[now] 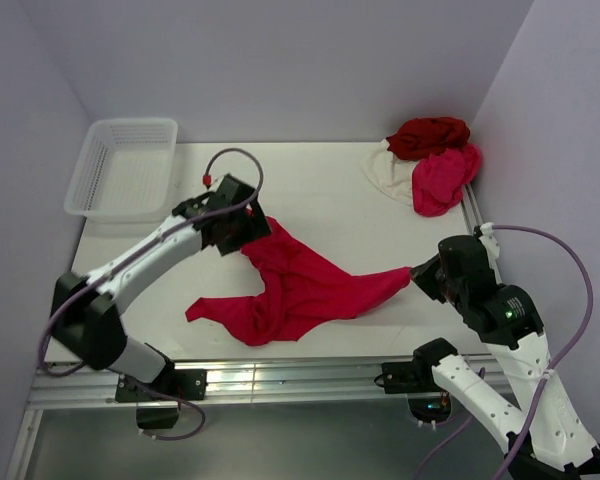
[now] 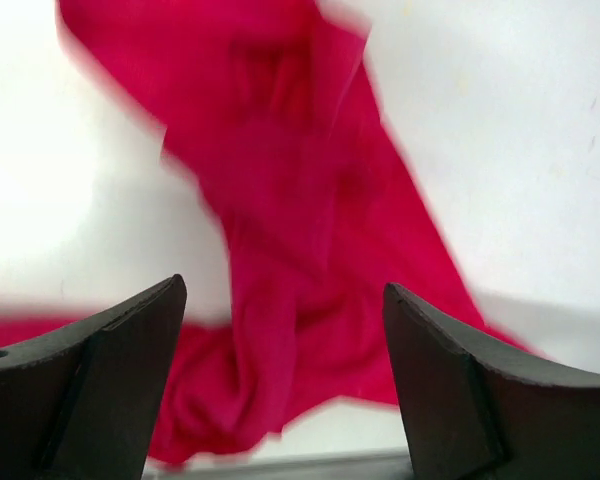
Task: Roll the t-shirts
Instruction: Flatten the tshirt
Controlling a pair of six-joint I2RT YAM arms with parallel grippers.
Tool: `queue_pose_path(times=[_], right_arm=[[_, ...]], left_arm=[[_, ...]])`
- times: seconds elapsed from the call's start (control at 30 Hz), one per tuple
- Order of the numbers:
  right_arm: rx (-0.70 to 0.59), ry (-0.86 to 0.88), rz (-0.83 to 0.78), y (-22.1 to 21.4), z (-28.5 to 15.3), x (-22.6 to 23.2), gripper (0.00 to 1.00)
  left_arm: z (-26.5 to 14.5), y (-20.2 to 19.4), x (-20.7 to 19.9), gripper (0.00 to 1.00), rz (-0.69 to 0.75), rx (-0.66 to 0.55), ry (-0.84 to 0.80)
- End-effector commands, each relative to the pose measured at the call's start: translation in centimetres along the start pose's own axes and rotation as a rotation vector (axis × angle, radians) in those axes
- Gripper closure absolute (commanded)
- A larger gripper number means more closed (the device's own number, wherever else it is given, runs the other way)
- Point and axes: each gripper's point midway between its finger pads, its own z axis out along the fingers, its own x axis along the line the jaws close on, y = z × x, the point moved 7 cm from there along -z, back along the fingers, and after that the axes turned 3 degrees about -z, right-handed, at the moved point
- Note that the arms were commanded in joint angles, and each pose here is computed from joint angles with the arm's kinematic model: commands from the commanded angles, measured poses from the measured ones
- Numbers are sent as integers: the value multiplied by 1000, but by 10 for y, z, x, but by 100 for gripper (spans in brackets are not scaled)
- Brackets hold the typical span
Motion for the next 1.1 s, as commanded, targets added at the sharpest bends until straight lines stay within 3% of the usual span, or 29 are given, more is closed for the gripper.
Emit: queue_pose_path(times=[0.0,0.03,0.17,0.3,0.53,0.6,0.73,0.77,0.8,1.0,1.07], right_arm=[[-7,56,-6,1,1,7,100],[-4,61,-8,1,1,7,100],[-11,78,-12,3,-1,9,100],[-15,76,-10,4,-3,10,100],[-21,72,-6,5,-2,10,100],[-17,77,-1,4,0,10,100],[-13,80,3,3,1,11,100],[-12,78,3,3,1,11,100],[-16,70,0,3,2,10,100],[-25,56,5,4,1,7,100],[-20,58,4,3,2,7,100]], left_arm=[[5,50,-44,15,176,-73,-127],[28,47,-43,15,199,-35,-53],[56,63,-64,12,226,-41,-18],[94,58,-64,12,223,53,27],[102,43,-42,15,213,112,124],[106,40,-33,22,221,119,162],[117,42,-24,70,216,143,183],[116,48,-24,92,210,132,182],[114,52,-24,100,207,120,179],[75,97,-8,100,157,32,149],[63,104,-7,98,160,46,25]])
